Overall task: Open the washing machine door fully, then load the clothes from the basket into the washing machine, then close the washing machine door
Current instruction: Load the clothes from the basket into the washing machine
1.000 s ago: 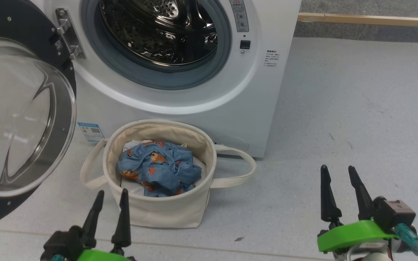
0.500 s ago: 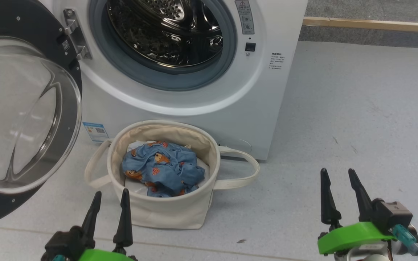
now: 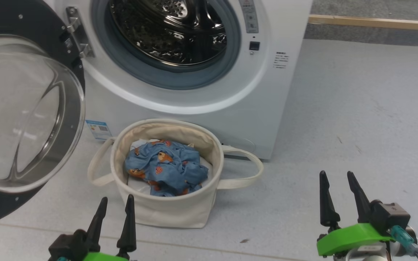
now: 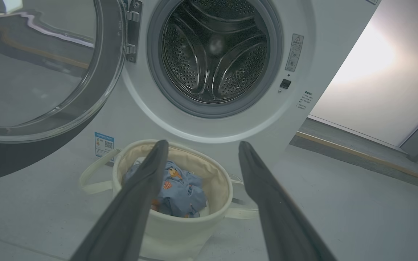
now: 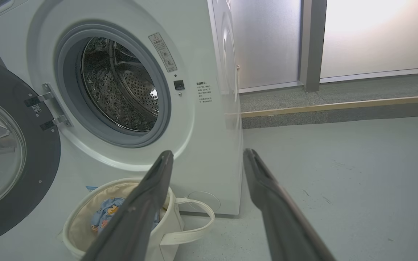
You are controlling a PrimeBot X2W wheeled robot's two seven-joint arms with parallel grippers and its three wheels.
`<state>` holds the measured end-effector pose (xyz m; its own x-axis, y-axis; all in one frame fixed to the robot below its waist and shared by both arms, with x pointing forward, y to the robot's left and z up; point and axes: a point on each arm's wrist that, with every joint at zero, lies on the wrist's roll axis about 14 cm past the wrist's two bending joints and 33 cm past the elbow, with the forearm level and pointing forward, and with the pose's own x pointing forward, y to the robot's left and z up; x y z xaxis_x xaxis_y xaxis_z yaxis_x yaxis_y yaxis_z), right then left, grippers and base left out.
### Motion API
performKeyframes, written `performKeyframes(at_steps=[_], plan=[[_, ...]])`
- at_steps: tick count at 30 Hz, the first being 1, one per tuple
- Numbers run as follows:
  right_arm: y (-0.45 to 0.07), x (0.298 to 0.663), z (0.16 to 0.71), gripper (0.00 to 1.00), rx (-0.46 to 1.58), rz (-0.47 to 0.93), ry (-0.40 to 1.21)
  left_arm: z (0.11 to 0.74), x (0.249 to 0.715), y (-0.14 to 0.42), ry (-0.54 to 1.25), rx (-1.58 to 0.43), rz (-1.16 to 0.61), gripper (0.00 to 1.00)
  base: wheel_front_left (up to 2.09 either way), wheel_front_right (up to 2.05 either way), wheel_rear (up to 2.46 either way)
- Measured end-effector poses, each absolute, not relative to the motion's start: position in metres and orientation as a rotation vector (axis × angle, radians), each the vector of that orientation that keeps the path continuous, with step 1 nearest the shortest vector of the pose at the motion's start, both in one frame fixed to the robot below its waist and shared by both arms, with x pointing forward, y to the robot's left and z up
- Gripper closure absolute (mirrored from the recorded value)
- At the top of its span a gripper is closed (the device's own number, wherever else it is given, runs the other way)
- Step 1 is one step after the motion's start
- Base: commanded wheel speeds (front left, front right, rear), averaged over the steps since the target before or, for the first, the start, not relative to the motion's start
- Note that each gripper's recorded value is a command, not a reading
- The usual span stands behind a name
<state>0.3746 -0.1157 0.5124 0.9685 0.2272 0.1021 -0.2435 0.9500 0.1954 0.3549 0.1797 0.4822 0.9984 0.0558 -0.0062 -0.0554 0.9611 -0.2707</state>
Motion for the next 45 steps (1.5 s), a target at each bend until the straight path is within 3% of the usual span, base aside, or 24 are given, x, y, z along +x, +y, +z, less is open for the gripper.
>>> performKeyframes(at_steps=[14,26,45], plan=[[-0.106,0.378,0.505,0.00,0.214,0.266,-0.053,0.477,0.354,0.168,0.019,-0.244,0.010,0.00,1.67,-1.90,0.23],[-0.099,0.387,0.498,0.00,0.206,0.285,-0.035,0.461,0.357,0.165,0.069,-0.240,0.012,0.00,0.53,-0.53,0.00],[-0.106,0.419,0.459,0.00,0.168,0.263,0.049,0.346,0.411,0.145,0.457,-0.190,-0.028,0.00,0.00,0.00,0.00]])
